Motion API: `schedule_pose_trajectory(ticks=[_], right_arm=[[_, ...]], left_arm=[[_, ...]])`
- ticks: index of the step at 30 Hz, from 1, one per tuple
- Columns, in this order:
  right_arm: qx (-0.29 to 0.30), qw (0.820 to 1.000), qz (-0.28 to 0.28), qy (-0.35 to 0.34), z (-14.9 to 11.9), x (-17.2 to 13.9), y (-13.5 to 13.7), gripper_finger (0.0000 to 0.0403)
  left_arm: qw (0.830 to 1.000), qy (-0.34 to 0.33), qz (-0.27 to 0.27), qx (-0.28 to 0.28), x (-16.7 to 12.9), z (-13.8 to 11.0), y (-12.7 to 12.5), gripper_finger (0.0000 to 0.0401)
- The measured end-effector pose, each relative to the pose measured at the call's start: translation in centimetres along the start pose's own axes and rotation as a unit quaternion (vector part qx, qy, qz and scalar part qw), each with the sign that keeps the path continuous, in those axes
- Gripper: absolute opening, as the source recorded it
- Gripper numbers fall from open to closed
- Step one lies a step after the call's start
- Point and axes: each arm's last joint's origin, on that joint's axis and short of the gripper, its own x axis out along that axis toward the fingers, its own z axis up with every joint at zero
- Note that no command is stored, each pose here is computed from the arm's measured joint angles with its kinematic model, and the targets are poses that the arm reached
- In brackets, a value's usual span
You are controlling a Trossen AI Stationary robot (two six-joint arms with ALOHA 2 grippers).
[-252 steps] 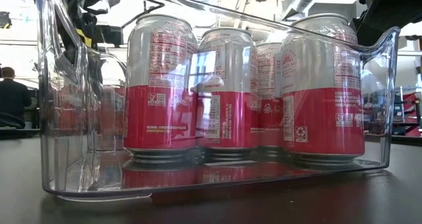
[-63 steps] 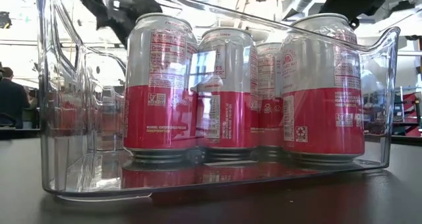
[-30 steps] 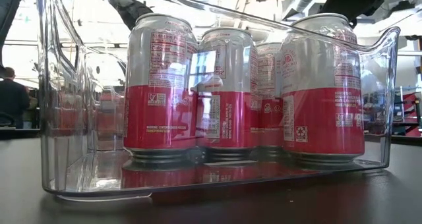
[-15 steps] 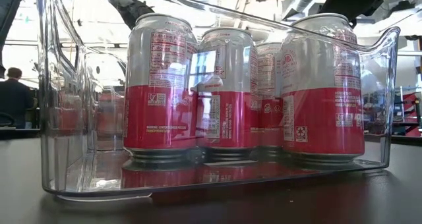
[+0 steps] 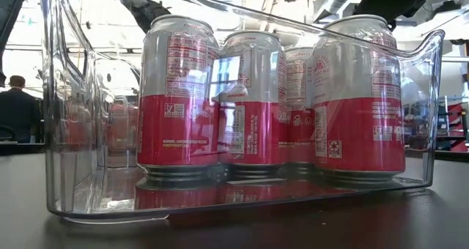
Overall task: Sort soda cans
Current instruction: Move the top transparent bin to the top left of the table, then move the middle transparent bin to the middle left of the table
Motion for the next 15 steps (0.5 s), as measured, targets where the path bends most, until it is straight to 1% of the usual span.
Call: schedule_pose_trajectory(ticks=[4,8,11,15], right_arm=[[0.0,1.0,0.0,0.0,0.0,0.0,0.0,0.0198],[0.0,1.0,0.0,0.0,0.0,0.0,0.0,0.0198],[0.0,1.0,0.0,0.0,0.0,0.0,0.0,0.0198],[0.0,1.0,0.0,0.0,0.0,0.0,0.0,0.0198]], left_arm=[[1.0,-0.006,-0.011,0.007,-0.2,0.1,0.0,0.0],[0.999,-0.031,-0.018,0.017,-1.3,0.3,-0.2,0.0],[0.997,-0.055,-0.035,0.027,-2.9,0.3,-0.2,0.0002],[0.992,-0.106,-0.066,0.023,-5.5,0.6,0.4,0.0012]])
